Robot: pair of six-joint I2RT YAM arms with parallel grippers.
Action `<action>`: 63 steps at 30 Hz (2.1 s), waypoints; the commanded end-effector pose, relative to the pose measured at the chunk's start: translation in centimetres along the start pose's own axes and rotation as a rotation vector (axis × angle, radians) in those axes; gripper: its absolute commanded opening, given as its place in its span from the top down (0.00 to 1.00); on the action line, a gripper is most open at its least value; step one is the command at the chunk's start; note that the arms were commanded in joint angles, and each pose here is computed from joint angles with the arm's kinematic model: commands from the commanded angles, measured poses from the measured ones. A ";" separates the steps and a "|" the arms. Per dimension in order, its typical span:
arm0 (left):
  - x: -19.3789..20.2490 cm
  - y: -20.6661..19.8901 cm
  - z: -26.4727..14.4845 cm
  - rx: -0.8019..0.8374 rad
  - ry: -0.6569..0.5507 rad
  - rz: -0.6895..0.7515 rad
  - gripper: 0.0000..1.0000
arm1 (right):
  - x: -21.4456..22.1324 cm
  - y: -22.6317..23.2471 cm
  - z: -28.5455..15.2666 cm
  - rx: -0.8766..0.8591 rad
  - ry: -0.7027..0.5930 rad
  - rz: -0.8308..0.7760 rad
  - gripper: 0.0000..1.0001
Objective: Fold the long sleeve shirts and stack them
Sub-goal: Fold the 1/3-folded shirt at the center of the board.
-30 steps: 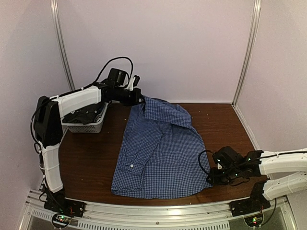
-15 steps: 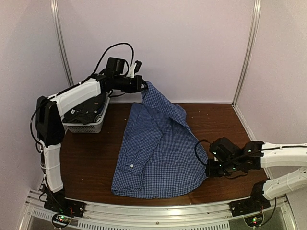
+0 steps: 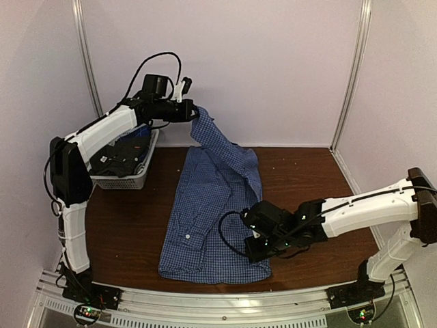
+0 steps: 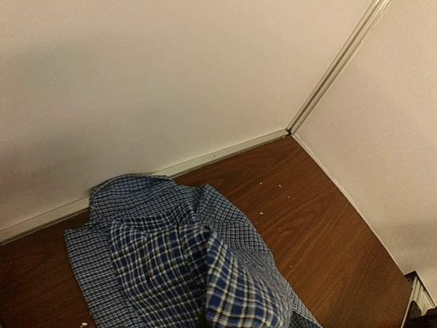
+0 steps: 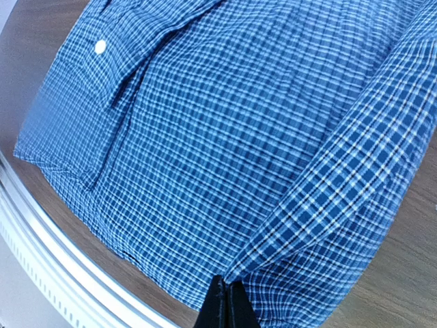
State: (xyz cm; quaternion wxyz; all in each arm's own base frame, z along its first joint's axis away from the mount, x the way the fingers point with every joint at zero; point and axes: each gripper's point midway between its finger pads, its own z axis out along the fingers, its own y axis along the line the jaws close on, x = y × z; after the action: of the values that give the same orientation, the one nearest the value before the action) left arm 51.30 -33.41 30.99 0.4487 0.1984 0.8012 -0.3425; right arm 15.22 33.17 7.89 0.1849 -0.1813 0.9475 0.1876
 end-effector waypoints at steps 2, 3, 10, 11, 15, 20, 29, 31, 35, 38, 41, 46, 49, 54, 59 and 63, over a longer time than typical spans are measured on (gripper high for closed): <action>0.5 4.7 -0.6 -0.114 0.005 0.017 0.99 | -0.9 4.5 1.8 -0.151 0.016 -0.086 1.00; 0.6 5.1 -0.6 -0.126 0.007 0.019 0.99 | -0.8 4.8 2.2 -0.158 0.025 -0.092 1.00; 0.9 6.2 -0.1 -0.155 0.013 0.027 0.98 | -1.3 7.0 3.6 -0.230 0.043 -0.110 1.00; 0.7 6.2 0.0 -0.155 0.009 0.029 0.98 | -1.5 7.4 3.7 -0.236 0.040 -0.112 1.00; -0.6 5.9 -0.2 -0.151 -0.019 0.039 0.98 | -2.1 8.5 4.1 -0.254 0.041 -0.127 1.00; -1.9 5.7 -0.9 -0.169 -0.044 0.052 0.98 | -2.4 9.3 4.5 -0.278 0.046 -0.132 1.00; -3.8 5.1 -2.3 -0.190 -0.088 0.088 0.97 | -2.8 10.1 4.8 -0.295 0.046 -0.134 1.00; -4.2 5.0 -2.4 -0.194 -0.098 0.094 0.96 | -3.0 10.3 4.8 -0.298 0.042 -0.138 1.00; -4.7 5.0 -2.5 -0.195 -0.108 0.101 0.95 | -3.5 10.8 4.9 -0.302 0.038 -0.144 1.00; -4.8 4.9 -2.5 -0.193 -0.111 0.102 0.95 | -3.9 11.2 4.8 -0.310 0.027 -0.145 0.99; -4.6 5.0 -2.4 -0.195 -0.107 0.102 0.95 | -4.1 11.5 4.9 -0.315 0.027 -0.143 0.99; -4.3 5.3 -2.3 -0.206 -0.099 0.105 0.95 | -3.5 11.3 5.9 -0.310 0.046 -0.142 0.99; -3.4 6.0 -2.0 -0.229 -0.080 0.101 0.95 | -3.4 11.4 6.3 -0.318 0.048 -0.143 0.99; -1.2 7.1 -1.3 -0.251 -0.031 0.088 0.96 | -3.0 12.0 7.3 -0.349 0.066 -0.142 0.99; 1.9 8.0 -0.6 -0.259 0.037 0.063 0.96 | -3.5 12.3 6.9 -0.363 0.048 -0.142 0.90; 4.0 8.2 -0.7 -0.249 0.078 0.034 0.96 | -5.7 12.7 4.6 -0.387 -0.012 -0.141 0.66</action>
State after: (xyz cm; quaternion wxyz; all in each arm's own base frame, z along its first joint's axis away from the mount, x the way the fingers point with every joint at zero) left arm 54.89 -27.28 23.64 0.4340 0.1632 0.8587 -0.2181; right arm 15.03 46.50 5.48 0.1282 -0.2806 0.8978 0.3144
